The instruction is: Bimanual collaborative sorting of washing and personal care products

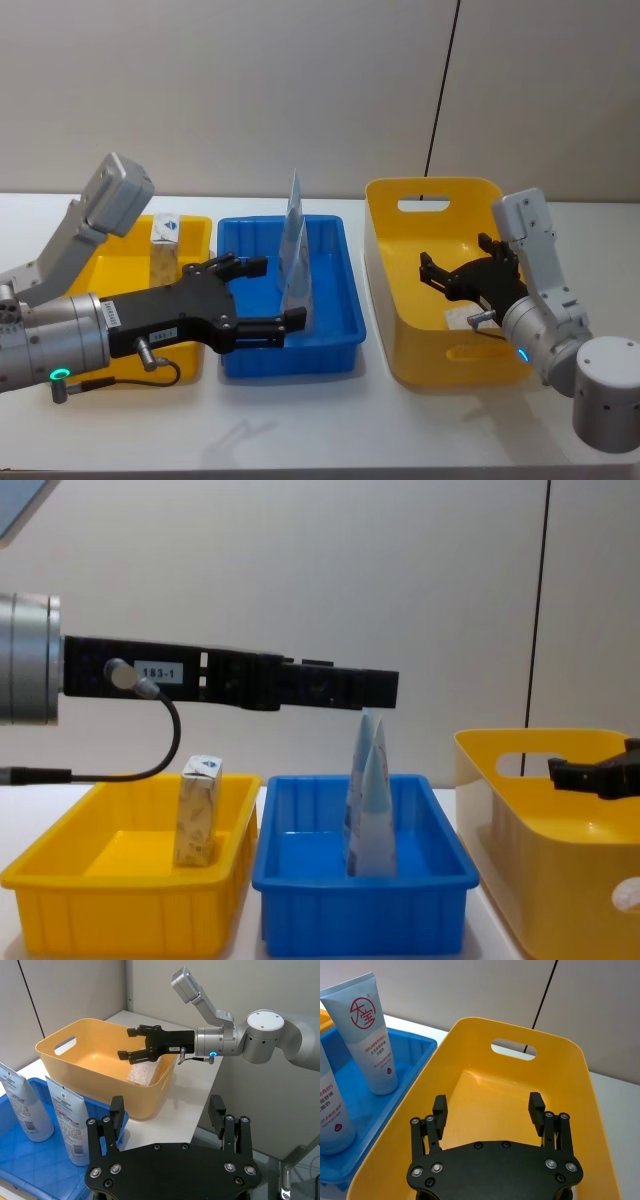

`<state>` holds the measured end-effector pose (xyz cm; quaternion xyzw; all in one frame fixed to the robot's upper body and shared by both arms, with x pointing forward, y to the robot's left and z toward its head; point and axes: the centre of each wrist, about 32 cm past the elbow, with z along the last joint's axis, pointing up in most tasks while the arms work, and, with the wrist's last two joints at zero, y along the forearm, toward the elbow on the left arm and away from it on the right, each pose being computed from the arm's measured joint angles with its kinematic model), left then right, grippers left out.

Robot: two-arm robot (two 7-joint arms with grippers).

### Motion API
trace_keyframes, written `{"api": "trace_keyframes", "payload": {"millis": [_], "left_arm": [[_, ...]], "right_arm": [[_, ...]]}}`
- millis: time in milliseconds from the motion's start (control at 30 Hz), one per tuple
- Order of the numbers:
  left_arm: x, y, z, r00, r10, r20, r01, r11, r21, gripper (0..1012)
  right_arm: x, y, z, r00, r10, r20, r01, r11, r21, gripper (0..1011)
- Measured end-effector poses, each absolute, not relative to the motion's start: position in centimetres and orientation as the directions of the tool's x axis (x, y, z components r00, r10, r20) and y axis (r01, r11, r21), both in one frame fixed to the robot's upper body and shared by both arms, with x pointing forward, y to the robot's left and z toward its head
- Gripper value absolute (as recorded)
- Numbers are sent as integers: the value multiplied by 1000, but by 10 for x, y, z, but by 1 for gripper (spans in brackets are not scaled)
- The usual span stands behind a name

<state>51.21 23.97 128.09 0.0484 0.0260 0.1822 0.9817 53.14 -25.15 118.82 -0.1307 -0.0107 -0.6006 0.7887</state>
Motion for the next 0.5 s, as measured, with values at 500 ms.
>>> {"api": "trace_keyframes", "payload": {"millis": [500], "left_arm": [[512,240,1281,932,360,-33,-355,929,104,1001]], "right_arm": [[532,-252,1188,278,-945,175,950,243,-194,1003]]}}
